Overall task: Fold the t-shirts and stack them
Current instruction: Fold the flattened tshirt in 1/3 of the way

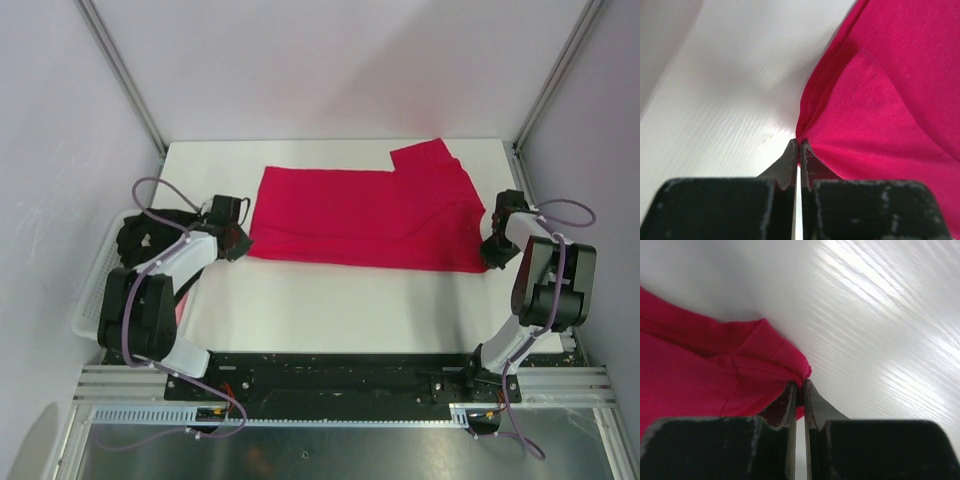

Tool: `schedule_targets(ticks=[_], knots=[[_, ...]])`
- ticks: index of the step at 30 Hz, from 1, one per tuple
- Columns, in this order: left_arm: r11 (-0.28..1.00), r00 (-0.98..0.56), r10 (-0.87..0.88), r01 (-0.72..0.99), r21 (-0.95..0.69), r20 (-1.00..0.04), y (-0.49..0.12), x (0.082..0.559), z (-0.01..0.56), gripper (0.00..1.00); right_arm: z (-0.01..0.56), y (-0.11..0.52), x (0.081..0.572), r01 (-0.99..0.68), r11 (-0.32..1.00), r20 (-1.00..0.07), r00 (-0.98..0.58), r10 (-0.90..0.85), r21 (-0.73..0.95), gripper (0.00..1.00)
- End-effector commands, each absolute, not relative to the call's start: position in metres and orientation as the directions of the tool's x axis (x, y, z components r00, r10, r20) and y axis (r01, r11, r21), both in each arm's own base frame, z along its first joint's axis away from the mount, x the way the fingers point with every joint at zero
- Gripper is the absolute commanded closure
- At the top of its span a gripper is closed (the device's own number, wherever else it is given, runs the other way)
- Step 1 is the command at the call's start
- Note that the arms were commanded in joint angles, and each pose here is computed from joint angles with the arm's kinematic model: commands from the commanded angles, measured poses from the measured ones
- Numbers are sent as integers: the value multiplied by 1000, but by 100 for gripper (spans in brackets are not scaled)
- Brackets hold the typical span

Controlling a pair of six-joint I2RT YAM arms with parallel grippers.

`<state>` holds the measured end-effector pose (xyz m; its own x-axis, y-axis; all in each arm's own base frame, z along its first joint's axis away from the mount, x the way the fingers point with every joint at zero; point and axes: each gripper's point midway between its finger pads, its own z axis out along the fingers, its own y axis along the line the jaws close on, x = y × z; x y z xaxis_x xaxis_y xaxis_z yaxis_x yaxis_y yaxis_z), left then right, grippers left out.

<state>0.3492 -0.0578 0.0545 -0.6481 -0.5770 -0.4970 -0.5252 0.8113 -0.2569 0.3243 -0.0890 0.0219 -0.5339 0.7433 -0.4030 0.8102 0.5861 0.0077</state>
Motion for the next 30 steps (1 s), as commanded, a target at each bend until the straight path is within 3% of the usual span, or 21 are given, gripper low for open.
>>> schedule_targets(ticks=[1,13,15,19,21,26,30], knots=[[781,-604,-595,-590,-203,-531,-37,321,59,100,41,-113,289,876,475,-394,-465,793,-79,100],[776,-618,-604,-599,-195,-503,-35,250,37,100,42,-93,216,917,387,-248,-398,883,-95,99],[786,-623,-595,-584,-204,-508,-36,245,40,94,48,-91,212,920,385,-253,-391,885,-78,91],[820,-622,-553,-524,-230,-554,-39,249,62,56,66,-91,214,917,398,-291,-386,876,-17,60],[834,-608,-534,-491,-251,-587,-40,256,80,48,76,-90,222,903,429,-327,-397,858,30,54],[861,-598,-495,-435,-263,-631,-47,279,111,49,112,-67,261,797,582,-468,-457,756,162,49],[871,-634,-472,-444,-212,-613,-52,299,104,53,134,-32,295,678,705,-556,-512,655,206,48]])
